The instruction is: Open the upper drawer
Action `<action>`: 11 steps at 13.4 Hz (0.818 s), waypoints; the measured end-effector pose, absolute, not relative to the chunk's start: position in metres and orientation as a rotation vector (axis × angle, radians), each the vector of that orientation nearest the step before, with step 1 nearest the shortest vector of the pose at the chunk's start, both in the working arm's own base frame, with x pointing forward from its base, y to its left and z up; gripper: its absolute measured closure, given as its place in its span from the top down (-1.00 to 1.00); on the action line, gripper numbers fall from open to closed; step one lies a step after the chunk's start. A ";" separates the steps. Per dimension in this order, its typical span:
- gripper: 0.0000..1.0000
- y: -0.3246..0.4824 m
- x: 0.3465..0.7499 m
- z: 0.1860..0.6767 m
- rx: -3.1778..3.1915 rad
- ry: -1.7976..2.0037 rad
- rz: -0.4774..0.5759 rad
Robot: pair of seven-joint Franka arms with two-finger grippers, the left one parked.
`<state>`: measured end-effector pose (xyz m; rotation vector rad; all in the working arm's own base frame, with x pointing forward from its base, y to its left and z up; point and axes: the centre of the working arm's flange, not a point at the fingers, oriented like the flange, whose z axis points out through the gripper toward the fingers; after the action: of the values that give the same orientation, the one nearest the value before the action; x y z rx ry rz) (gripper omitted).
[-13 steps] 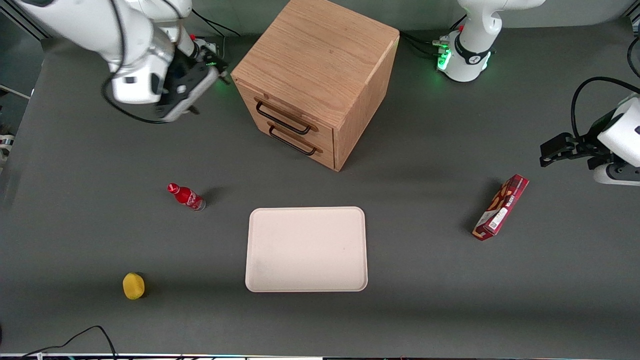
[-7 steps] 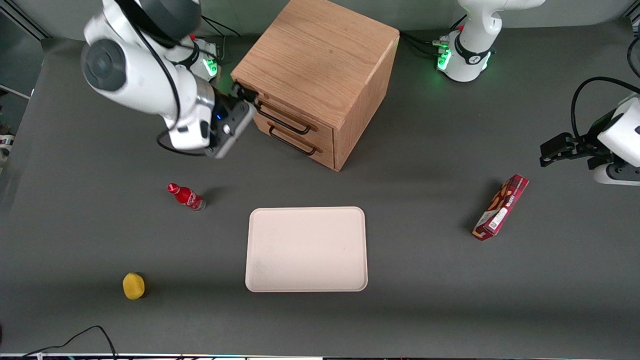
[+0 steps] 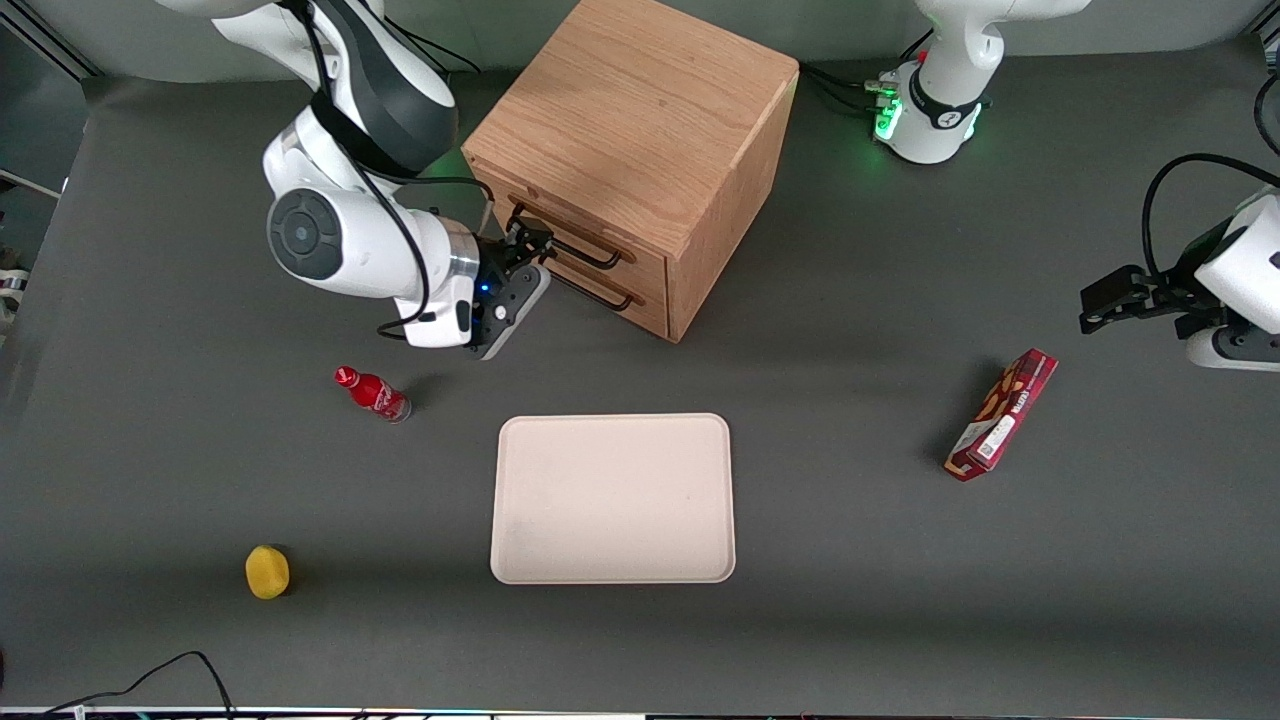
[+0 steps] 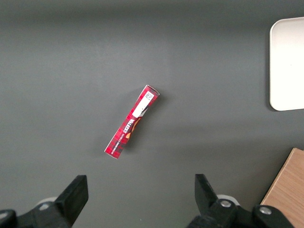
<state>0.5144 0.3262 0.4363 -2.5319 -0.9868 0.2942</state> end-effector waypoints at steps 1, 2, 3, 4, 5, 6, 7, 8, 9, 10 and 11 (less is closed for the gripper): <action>1.00 0.330 0.509 0.431 -2.532 -0.993 0.292; 1.00 0.334 0.504 0.426 -2.533 -0.999 0.292; 1.00 0.336 0.498 0.422 -2.535 -1.004 0.293; 1.00 0.337 0.493 0.420 -2.533 -1.001 0.299; 1.00 0.338 0.488 0.418 -2.531 -0.993 0.298; 1.00 0.338 0.482 0.416 -2.532 -0.990 0.302; 1.00 0.338 0.478 0.415 -2.538 -0.989 0.302; 1.00 0.336 0.474 0.413 -2.544 -0.988 0.303; 1.00 0.335 0.471 0.412 -2.546 -0.986 0.303; 1.00 0.334 0.469 0.409 -2.543 -0.981 0.299; 1.00 0.332 0.469 0.406 -2.538 -0.979 0.301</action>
<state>0.4685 0.3320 0.4057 -2.5385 -0.9786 0.3009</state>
